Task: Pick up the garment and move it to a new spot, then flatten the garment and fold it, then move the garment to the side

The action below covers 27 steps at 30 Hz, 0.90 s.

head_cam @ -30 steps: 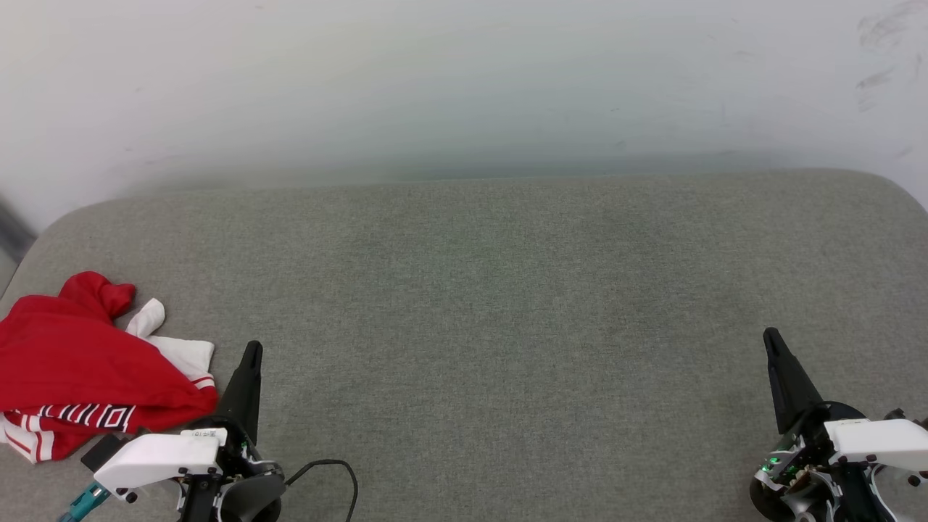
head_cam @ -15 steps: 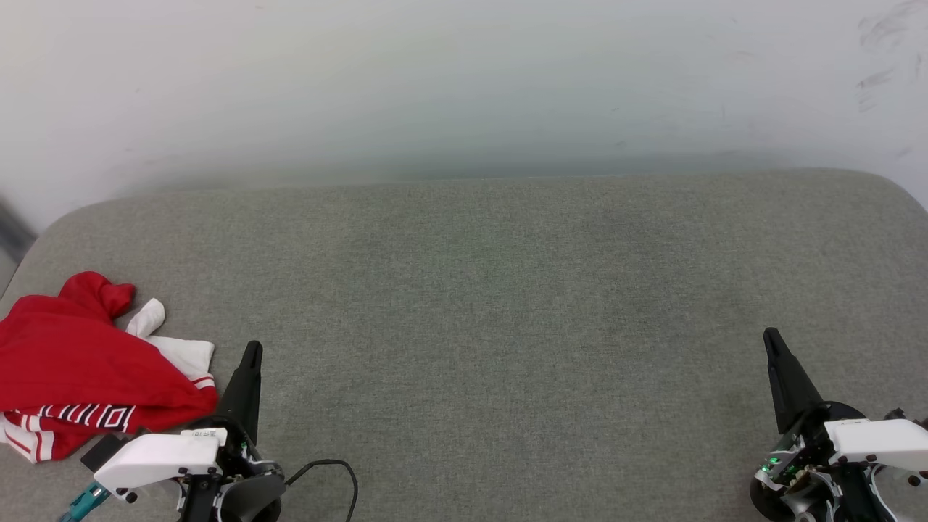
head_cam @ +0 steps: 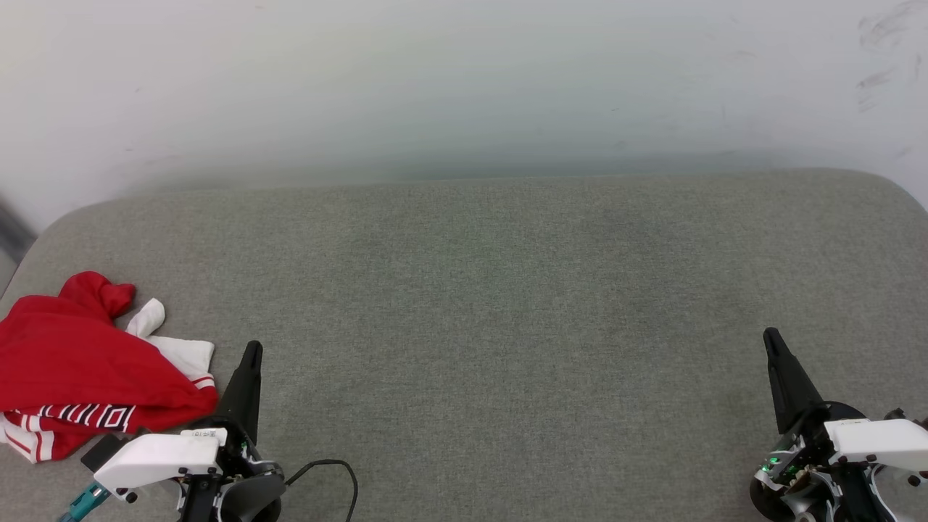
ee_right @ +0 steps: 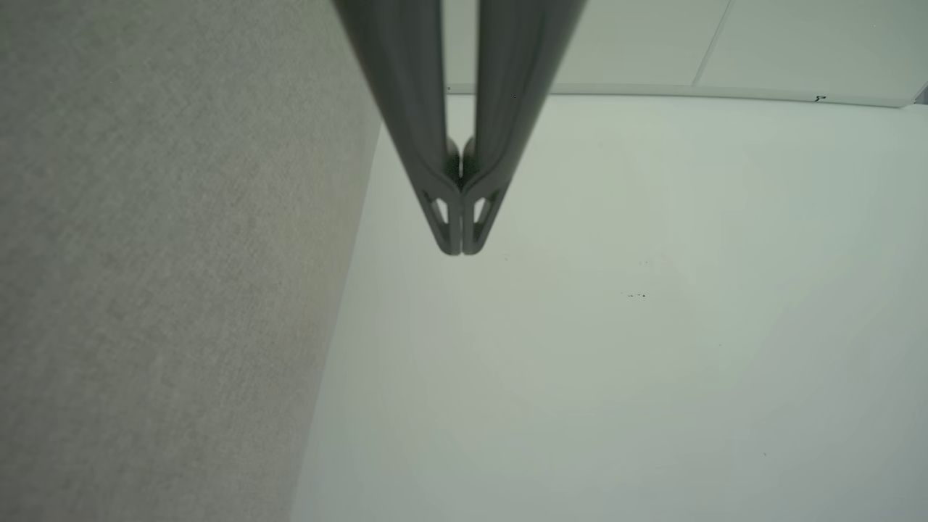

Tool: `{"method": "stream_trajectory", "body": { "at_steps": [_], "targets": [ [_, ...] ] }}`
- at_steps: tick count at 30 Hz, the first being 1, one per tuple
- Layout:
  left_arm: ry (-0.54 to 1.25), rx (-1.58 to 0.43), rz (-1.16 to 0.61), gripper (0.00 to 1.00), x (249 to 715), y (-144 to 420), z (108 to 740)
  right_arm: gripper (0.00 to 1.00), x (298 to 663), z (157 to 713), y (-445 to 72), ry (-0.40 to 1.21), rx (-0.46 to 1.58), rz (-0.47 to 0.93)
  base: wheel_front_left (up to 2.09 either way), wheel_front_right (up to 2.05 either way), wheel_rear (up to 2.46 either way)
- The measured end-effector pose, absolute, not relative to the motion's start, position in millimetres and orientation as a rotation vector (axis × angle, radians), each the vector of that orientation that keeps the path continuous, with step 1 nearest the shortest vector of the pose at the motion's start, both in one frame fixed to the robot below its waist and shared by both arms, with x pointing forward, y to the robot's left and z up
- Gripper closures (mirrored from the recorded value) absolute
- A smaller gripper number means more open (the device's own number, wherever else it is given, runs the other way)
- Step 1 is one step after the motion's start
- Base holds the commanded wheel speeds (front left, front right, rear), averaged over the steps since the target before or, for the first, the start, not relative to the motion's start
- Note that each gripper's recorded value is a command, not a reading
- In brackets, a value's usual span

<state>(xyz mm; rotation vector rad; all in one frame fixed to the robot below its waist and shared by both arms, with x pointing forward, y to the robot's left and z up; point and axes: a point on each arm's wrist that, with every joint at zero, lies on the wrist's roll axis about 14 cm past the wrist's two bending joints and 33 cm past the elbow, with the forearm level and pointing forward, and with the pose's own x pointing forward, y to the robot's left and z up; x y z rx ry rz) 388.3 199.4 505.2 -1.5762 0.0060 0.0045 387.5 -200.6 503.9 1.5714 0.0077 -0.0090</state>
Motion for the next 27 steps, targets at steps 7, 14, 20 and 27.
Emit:
{"method": "stream_trajectory", "body": {
  "at_steps": [7, 14, 20, 27],
  "targets": [
    [0.048, -1.581, 0.047, 0.0, 380.6, 198.5, 487.1, 0.0, 378.9, 485.0, -201.3, 0.05, 1.574, -0.056, 0.0, 0.0, 0.0],
    [0.074, -1.582, 0.087, 0.0, 372.5, 196.9, 472.8, 0.0, 369.9, 470.0, -200.7, 0.079, 1.559, -0.097, 0.0, 0.0, 0.0],
    [0.058, -1.574, 0.082, 0.0, 373.0, 194.0, 477.0, 0.0, 369.3, 471.9, -199.5, 0.068, 1.522, -0.099, 0.0, 0.0, 0.0],
    [0.037, -1.535, 0.093, 0.0, 373.0, 196.1, 479.2, 0.0, 369.4, 473.0, -201.4, 0.059, 1.417, -0.106, 0.0, 0.0, 0.0]
  ]
}}
